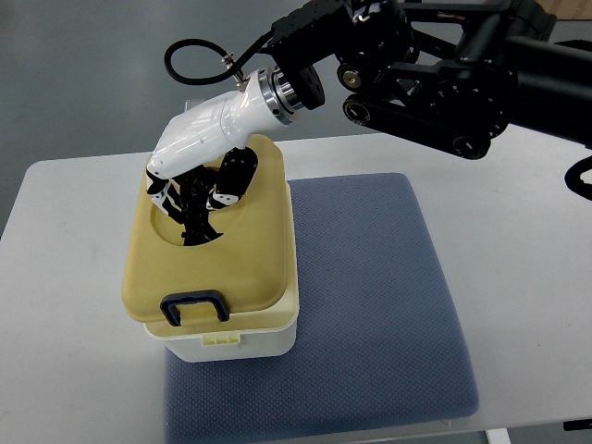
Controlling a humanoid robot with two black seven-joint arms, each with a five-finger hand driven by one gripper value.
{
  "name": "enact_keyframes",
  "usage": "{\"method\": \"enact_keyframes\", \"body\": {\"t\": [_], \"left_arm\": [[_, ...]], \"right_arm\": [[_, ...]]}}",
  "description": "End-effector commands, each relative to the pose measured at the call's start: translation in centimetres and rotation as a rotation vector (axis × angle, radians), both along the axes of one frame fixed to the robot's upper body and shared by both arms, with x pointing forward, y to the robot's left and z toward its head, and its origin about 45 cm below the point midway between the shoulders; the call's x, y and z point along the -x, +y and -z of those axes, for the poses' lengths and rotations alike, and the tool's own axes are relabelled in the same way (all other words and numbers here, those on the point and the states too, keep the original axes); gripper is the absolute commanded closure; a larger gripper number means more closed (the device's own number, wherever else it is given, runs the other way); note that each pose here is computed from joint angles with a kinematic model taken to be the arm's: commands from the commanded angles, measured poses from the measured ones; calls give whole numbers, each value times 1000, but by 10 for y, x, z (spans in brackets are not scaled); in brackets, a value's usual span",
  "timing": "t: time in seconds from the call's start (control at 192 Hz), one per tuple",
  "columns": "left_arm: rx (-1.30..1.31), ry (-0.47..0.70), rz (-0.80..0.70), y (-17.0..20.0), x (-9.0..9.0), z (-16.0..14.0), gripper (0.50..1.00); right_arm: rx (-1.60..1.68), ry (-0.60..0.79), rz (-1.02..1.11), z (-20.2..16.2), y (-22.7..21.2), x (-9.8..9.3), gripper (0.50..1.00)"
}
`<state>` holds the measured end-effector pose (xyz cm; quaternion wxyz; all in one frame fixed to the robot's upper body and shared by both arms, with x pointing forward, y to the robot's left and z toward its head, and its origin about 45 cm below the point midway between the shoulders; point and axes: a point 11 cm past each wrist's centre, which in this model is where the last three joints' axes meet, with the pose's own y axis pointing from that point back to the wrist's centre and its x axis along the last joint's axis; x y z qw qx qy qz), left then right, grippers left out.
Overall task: Open white storage box with right hand
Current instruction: 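Lift the yellow lid off the box with the right hand, then lower the yellow lid onto the mat beside the box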
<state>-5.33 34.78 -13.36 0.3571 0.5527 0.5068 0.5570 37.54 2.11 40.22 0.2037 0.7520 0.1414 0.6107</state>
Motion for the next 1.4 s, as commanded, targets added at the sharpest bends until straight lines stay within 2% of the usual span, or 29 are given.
{"method": "enact_keyframes", "body": {"t": [0.0, 0.125, 0.282, 0.454, 0.726, 0.877, 1.091, 1.394], "left_arm": [[0, 0, 0, 0, 0, 0, 500], [0, 0, 0, 0, 0, 0, 500], [0, 0, 0, 0, 0, 0, 500], [0, 0, 0, 0, 0, 0, 500], [0, 0, 0, 0, 0, 0, 500], [0, -1, 0, 0, 0, 0, 500], [0, -1, 0, 0, 0, 0, 500], [-1, 1, 0, 0, 0, 0, 500]], "right_arm": [[-31, -8, 31, -11, -6, -9, 1000], [-57, -22, 107, -23, -35, -28, 1000], [-102, -17, 172, -30, -61, -41, 1000], [-136, -48, 331, -32, -125, -71, 1000], [-157, -46, 555, 8, -216, -99, 1000], [-173, -54, 636, 32, -248, -105, 1000], [-222, 4, 750, 63, -283, -106, 1000], [-216, 37, 818, 101, -306, -100, 996]]}}
